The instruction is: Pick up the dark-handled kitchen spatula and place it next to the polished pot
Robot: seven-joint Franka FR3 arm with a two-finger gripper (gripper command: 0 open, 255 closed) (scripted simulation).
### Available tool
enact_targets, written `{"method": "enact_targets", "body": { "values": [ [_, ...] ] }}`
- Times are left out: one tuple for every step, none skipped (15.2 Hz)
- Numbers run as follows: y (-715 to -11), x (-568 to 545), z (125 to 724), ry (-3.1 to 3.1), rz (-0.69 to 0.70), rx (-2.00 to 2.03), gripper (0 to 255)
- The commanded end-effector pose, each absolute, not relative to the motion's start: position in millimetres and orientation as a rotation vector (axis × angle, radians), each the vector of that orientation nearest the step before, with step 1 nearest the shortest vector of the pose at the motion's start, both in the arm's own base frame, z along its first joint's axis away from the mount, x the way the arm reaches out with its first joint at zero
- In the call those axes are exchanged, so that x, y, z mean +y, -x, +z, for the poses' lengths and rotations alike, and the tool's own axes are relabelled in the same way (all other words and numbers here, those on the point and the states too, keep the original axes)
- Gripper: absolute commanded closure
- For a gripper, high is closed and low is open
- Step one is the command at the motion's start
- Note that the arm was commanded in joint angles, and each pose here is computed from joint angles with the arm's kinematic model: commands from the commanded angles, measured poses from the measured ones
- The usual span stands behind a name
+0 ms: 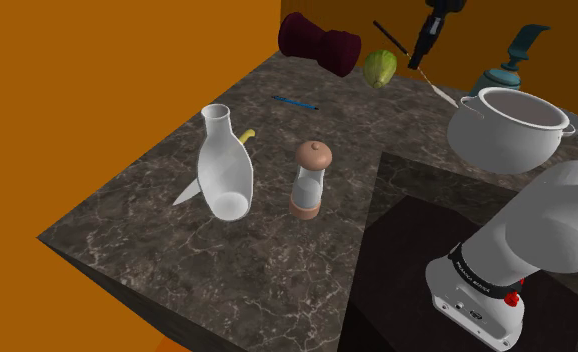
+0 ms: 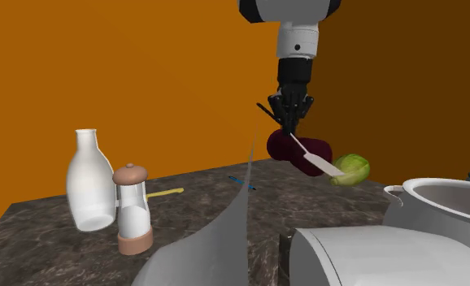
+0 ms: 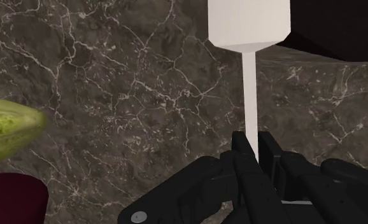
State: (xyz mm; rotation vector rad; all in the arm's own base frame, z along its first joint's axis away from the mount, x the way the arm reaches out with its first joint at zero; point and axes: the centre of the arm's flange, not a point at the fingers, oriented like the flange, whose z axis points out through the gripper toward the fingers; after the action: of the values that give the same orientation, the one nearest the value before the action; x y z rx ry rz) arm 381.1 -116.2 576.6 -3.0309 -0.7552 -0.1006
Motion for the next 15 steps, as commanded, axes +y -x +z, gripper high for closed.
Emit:
{"method": "enact_targets", "body": {
  "values": [
    [-356.9,-125.4,574.2,3.030,-0.101,-0.757,255],
    [-344.6,-130.1,574.2,3.030,-0.101,-0.757,255],
    [-332.2,-134.8,574.2,3.030,-0.101,-0.757,255],
    [-319.9,-139.4,574.2,3.030,-0.101,-0.757,255],
    [-307.5,-144.1,574.2,3.030,-0.101,-0.757,255],
    [-295.2,-148.8,574.2,3.030,-0.101,-0.757,255],
    [-278.1,-155.3,574.3,3.030,-0.101,-0.757,255],
    [-278.1,-155.3,569.0,3.030,-0.101,-0.757,255],
    [-278.1,-155.3,563.7,3.030,-0.101,-0.757,255],
    [-278.1,-155.3,558.4,3.030,-0.101,-0.757,255],
    [-278.1,-155.3,553.1,3.030,-0.101,-0.757,255],
    [-278.1,-155.3,547.9,3.030,-0.101,-0.757,255],
    [-278.1,-155.3,542.6,3.030,-0.101,-0.757,255],
    [-278.1,-155.3,537.3,3.030,-0.101,-0.757,255],
    [-278.1,-155.3,532.0,3.030,-0.101,-0.757,255]
  ]
}}
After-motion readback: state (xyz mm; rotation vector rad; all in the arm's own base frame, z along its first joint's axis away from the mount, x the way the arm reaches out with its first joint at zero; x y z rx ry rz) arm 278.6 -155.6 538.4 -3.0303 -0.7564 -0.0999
